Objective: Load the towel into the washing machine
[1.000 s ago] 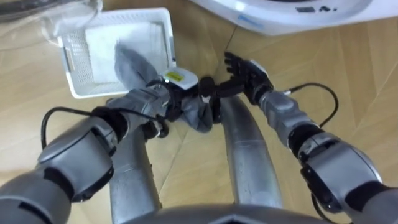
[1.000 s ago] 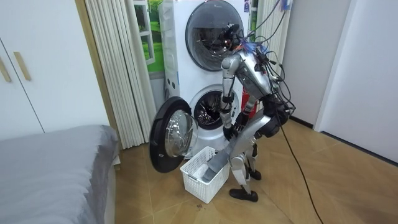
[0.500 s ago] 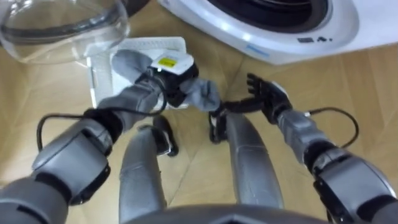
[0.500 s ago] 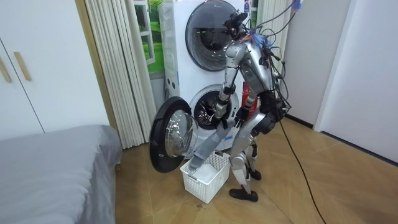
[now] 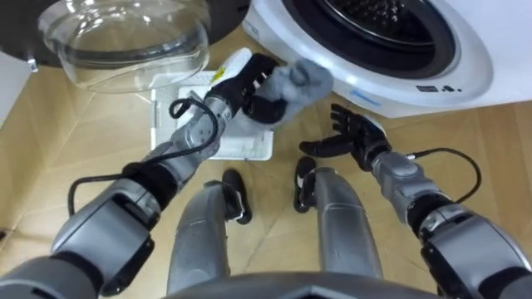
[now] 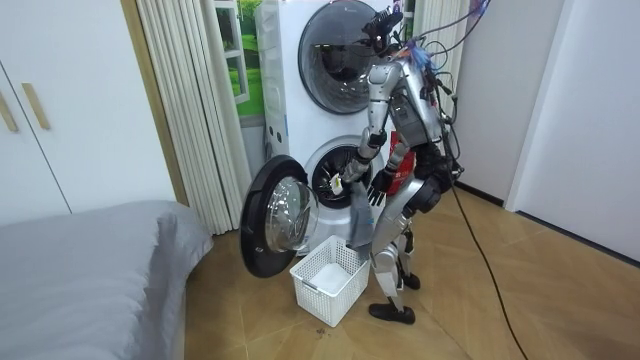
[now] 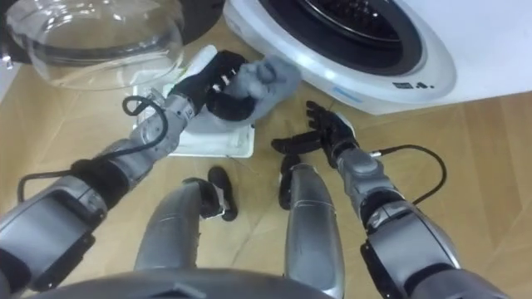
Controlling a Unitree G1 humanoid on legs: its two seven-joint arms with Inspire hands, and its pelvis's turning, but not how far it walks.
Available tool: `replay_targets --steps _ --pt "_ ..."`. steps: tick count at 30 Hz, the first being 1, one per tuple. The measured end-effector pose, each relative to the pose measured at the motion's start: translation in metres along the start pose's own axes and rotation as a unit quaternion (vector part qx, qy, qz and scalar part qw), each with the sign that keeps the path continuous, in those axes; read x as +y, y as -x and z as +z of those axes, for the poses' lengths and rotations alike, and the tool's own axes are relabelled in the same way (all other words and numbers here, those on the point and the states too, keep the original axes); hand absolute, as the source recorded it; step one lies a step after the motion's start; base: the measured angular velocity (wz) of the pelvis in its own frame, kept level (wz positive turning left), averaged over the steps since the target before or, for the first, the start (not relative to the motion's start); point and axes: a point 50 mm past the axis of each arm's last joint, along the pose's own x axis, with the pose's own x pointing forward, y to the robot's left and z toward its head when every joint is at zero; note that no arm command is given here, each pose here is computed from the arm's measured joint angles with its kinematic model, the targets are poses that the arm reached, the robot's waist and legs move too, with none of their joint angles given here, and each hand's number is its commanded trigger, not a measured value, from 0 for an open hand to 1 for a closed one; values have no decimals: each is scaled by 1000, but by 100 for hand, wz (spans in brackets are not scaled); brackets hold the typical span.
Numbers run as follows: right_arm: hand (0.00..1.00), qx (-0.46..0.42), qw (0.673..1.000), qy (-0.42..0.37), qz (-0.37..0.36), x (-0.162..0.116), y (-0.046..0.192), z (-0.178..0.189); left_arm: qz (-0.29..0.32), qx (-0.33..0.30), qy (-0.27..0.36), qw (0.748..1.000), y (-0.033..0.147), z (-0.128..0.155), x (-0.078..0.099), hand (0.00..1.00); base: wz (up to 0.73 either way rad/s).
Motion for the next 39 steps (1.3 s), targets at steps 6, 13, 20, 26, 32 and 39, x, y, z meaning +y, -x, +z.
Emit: replay_targets --steps 6,13,20,26,32,39 --pt "0 23 1000 2 2 3 0 -7 -61 47 186 979 11 -24 -14 100 0" --pt "0 24 1000 -12 -8 2 0 -6 -63 71 302 949 16 -34 -17 100 0" --pt "0 11 999 -45 -20 -1 -1 0 -28 62 451 890 16 -36 -12 100 2" --pt "0 -22 997 -59 -37 -2 -3 15 -1 34 545 837 13 -31 -10 100 1" --pt "0 -34 994 -92 -50 -7 -2 15 -11 7 550 835 10 -19 -10 100 -2" --pt "0 17 998 -47 -23 11 0 -8 -115 -77 545 827 -2 30 -37 100 -2"
